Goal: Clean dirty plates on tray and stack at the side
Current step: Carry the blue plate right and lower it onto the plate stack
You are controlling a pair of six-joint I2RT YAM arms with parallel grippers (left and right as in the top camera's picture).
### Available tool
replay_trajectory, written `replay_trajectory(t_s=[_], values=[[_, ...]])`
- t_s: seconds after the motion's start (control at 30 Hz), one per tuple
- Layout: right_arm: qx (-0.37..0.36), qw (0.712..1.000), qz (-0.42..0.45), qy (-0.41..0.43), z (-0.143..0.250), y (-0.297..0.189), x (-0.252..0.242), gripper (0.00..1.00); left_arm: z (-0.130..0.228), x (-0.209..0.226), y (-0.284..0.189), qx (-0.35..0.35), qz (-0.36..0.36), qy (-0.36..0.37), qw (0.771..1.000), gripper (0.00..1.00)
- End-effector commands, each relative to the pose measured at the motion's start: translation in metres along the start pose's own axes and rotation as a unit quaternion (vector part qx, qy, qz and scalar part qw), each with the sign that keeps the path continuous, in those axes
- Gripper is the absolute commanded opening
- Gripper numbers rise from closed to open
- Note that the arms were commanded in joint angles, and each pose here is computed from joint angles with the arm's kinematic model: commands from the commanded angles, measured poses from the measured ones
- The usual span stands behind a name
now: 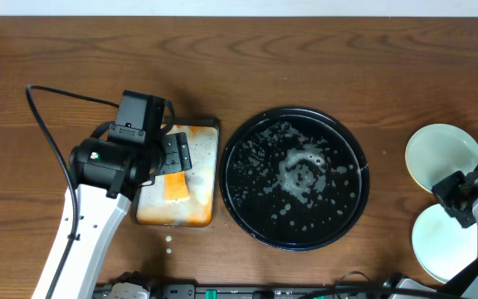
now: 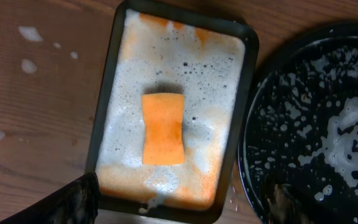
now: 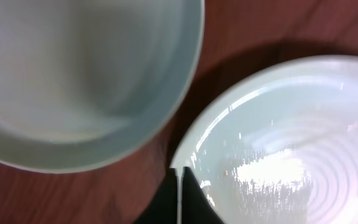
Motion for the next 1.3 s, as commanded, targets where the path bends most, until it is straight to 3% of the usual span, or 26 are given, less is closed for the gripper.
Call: replay_trajectory(t_s=[0.0, 0.13, 0.33, 0.67, 0.83, 1.07, 1.27], values=[[0.008, 1.000, -0.021, 0.006, 0.001, -0.004, 0.001, 0.14, -0.001, 0.002, -0.002, -0.003, -0.004, -0.002, 1.000, 0.84], [0.051, 0.996, -0.060, -0.046, 0.018, -0.007, 0.011, 0.29, -0.001, 0.002, -0.002, -0.003, -0.004, -0.002, 1.000, 0.84], [0.079, 0.993, -0.026, -0.079, 0.037, -0.004, 0.013, 0.36, -0.001, 0.002, -0.002, -0.003, -0.004, -0.002, 1.000, 0.84], [0.065, 0.994, -0.036, -0.084, 0.058, 0.025, 0.019, 0.24, -0.001, 0.002, -0.002, -0.003, -0.004, -0.002, 1.000, 0.84], [0.061, 0.994, -0.042, -0.081, 0.057, 0.025, 0.020, 0.01, -0.001, 0.002, -0.002, -0.003, -0.004, -0.002, 1.000, 0.84], [0.036, 0.994, -0.058, -0.082, 0.049, 0.009, 0.024, 0.01, -0.001, 0.002, -0.002, -0.003, -0.004, -0.002, 1.000, 0.84], [-0.042, 0.988, -0.126, -0.082, 0.036, -0.028, 0.037, 0.01, -0.001, 0.002, -0.002, -0.003, -0.004, -0.002, 1.000, 0.84]])
Point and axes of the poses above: each gripper's point midway between its finger pads, its own y axis out along the fingers, its own x axis along the line the jaws close on, z = x × y, the point moved 5 cm from there along -y, back along the fingers, and after that the axes turned 11 degrees about -y, right-handed, at the moved point
